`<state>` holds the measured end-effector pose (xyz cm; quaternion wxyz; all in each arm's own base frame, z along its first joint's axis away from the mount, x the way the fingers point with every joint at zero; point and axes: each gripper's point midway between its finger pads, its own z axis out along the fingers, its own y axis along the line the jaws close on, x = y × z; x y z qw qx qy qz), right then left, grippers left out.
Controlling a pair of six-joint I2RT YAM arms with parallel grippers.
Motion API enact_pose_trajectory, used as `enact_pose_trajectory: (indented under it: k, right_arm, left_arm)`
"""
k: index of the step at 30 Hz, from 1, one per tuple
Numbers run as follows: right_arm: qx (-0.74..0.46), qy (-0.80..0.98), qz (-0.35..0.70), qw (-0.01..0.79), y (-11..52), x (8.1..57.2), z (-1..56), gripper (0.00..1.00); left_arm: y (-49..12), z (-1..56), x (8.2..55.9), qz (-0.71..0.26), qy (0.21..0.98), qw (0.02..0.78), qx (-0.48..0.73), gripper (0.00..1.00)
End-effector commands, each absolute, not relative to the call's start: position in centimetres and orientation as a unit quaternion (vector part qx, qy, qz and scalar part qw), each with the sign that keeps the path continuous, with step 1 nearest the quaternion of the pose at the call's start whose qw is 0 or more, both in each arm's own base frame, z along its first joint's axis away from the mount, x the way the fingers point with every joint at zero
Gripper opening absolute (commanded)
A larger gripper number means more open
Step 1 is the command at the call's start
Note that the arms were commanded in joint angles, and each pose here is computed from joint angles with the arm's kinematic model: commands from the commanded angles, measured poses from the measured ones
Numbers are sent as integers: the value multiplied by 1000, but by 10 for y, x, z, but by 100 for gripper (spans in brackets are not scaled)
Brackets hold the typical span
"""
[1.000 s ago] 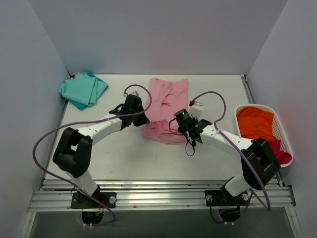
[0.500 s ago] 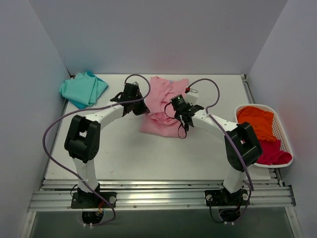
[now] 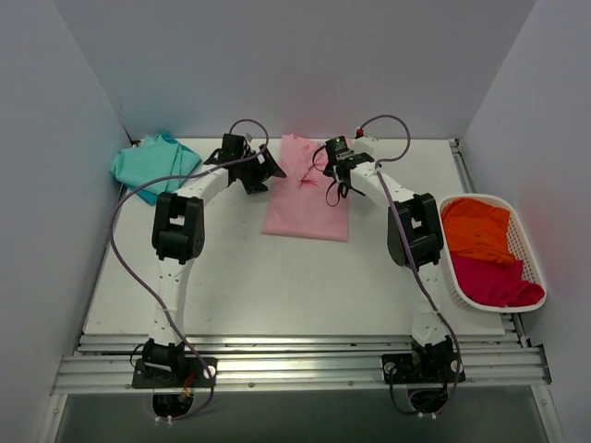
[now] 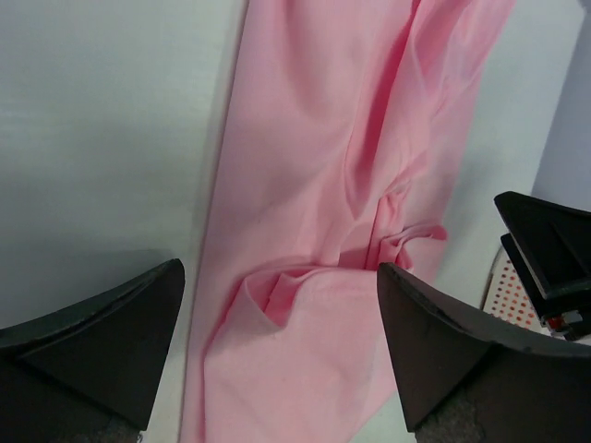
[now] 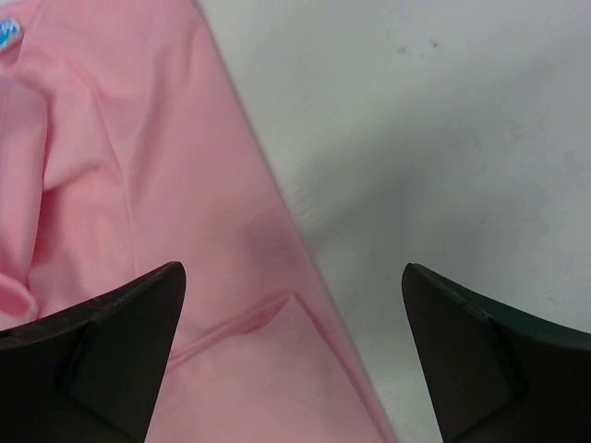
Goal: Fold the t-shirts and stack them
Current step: Fold the tshirt
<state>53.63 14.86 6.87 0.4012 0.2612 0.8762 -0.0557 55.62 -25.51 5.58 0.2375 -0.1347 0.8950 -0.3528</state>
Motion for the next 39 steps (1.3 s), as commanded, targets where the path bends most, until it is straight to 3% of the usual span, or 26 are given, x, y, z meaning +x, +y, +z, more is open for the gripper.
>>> enact_pose_trajectory:
  k: [1, 6, 10, 12, 13, 15, 17, 18, 22, 27, 35, 39]
  right_arm:
    - [280, 850, -107, 433, 120, 549, 115, 100]
    - [298, 826, -111, 465, 105, 544, 158, 100]
    - [306, 833, -77, 455, 102, 503, 153, 100]
    - [314, 830, -21, 461, 111, 490, 159, 100]
    - [307, 847, -26, 433, 107, 467, 126, 100]
    - [312, 843, 5, 437, 108, 455, 116, 100]
    - [304, 847, 44, 435, 113, 430, 100, 99]
    - [303, 846, 54, 434, 113, 422, 95, 98]
    - [295, 845, 110, 433, 121, 387, 80, 95]
    - [287, 852, 127, 419, 126, 359, 58, 92]
    - [280, 859, 133, 408, 136, 362, 45, 89]
    - [276, 866, 135, 396, 145, 367, 33, 81]
  left_arm:
    - [-249, 107, 584, -415, 864, 261, -114, 94]
    - [-216, 163, 600, -413, 845, 323, -103, 94]
    - [-178, 187, 587, -370, 850, 357, -119, 94]
    - [-161, 173, 560, -330, 864, 352, -143, 94]
    - [-158, 167, 548, -325, 865, 350, -153, 94]
    - [-148, 140, 512, -300, 871, 345, -181, 94]
    - [-146, 143, 492, -305, 858, 362, -201, 95]
    - [-141, 104, 465, -287, 870, 332, -223, 95]
    - [-152, 77, 431, -308, 860, 323, -250, 95]
    - [-185, 48, 414, -332, 860, 304, -242, 96]
    - [-218, 8, 409, -380, 855, 248, -251, 99]
    - [-218, 2, 406, -372, 856, 246, -261, 100]
